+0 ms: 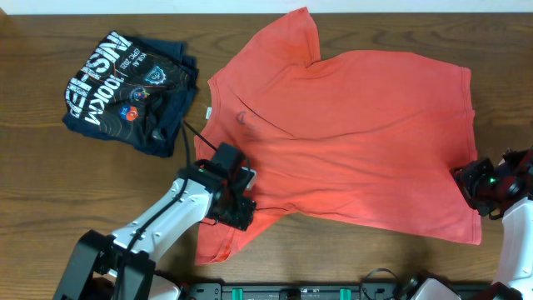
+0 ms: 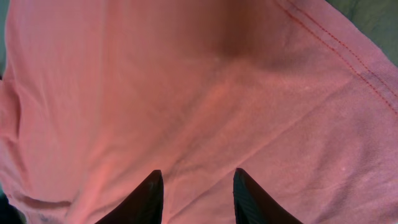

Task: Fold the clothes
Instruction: 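Grasp the lower-left hem with the left gripper and lift it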

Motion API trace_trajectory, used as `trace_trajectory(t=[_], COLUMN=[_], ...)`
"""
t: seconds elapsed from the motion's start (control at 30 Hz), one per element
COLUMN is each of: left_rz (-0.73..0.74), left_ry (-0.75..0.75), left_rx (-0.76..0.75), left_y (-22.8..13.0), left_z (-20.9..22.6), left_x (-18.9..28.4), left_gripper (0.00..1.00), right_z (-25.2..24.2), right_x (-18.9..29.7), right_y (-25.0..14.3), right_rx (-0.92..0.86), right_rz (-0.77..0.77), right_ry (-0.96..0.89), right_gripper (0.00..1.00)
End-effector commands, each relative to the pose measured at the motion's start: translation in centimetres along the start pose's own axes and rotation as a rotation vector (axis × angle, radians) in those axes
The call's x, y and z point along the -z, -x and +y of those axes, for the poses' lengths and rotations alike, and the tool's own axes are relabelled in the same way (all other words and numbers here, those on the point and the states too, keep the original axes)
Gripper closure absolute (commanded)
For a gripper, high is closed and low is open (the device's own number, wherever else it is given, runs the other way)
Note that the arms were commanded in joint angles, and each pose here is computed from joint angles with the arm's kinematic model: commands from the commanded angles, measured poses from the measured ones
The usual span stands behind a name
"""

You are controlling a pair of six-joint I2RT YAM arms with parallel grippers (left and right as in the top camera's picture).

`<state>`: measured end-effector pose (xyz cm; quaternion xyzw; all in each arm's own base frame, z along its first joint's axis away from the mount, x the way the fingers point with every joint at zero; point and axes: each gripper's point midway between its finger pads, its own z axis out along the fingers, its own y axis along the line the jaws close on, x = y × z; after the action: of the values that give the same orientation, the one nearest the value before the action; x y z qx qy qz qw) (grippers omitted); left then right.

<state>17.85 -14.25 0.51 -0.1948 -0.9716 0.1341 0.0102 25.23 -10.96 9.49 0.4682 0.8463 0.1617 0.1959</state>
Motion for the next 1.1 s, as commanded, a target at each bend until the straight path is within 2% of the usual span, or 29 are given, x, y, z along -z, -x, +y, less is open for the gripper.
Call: trace_trajectory(t=[0.0, 0.23, 0.33, 0.4, 0.6, 0.7, 0.83, 0.9, 1.07], left_rz=[0.015, -0.005, -0.002, 0.001, 0.019, 0.013, -0.012, -0.022, -0.023], left_ry=[0.013, 0.012, 0.012, 0.012, 0.013, 0.013, 0.011, 0.010, 0.010], left_rx=[-0.053, -0.153, -0.152, -0.151, -0.139, -0.141, -0.151, -0.153, -0.153], left_y=[-0.4, 0.1, 0.0, -0.1, 0.3, 0.9, 1.7, 1.8, 1.8], left_z=[-0.3, -1.6, -1.6, -1.6, -2.3, -3.0, -3.5, -3.6, -3.6], left_x=[-0.5, -0.8, -0.8, -0.8, 1.6, 3.6, 5.2, 5.4, 5.4], left_gripper=[0.43, 0.62, 0.78, 0.92, 0.94, 0.94, 0.94, 0.93, 0.94], right_z=[0.1, 0.1, 0.1, 0.0, -1.2, -2.7, -6.2, -9.0, -12.4], right_x=[0.3, 0.3, 0.3, 0.3, 0.3, 0.5, 1.1, 1.4, 0.2], right_y=[0.2, 0.2, 0.2, 0.2, 0.3, 0.1, 0.2, 0.0, -1.5], right_rx=[0.015, 0.015, 0.015, 0.014, 0.000, -0.073, -0.154, -0.259, -0.358], right_rz=[-0.011, -0.011, -0.010, -0.009, -0.021, -0.026, -0.065, -0.096, -0.061], right_ry=[0.002, 0.002, 0.002, 0.001, -0.069, -0.141, -0.307, -0.423, -0.497], right_gripper=[0.64, 0.64, 0.64, 0.64, 0.64, 0.61, 0.58, 0.54, 0.55])
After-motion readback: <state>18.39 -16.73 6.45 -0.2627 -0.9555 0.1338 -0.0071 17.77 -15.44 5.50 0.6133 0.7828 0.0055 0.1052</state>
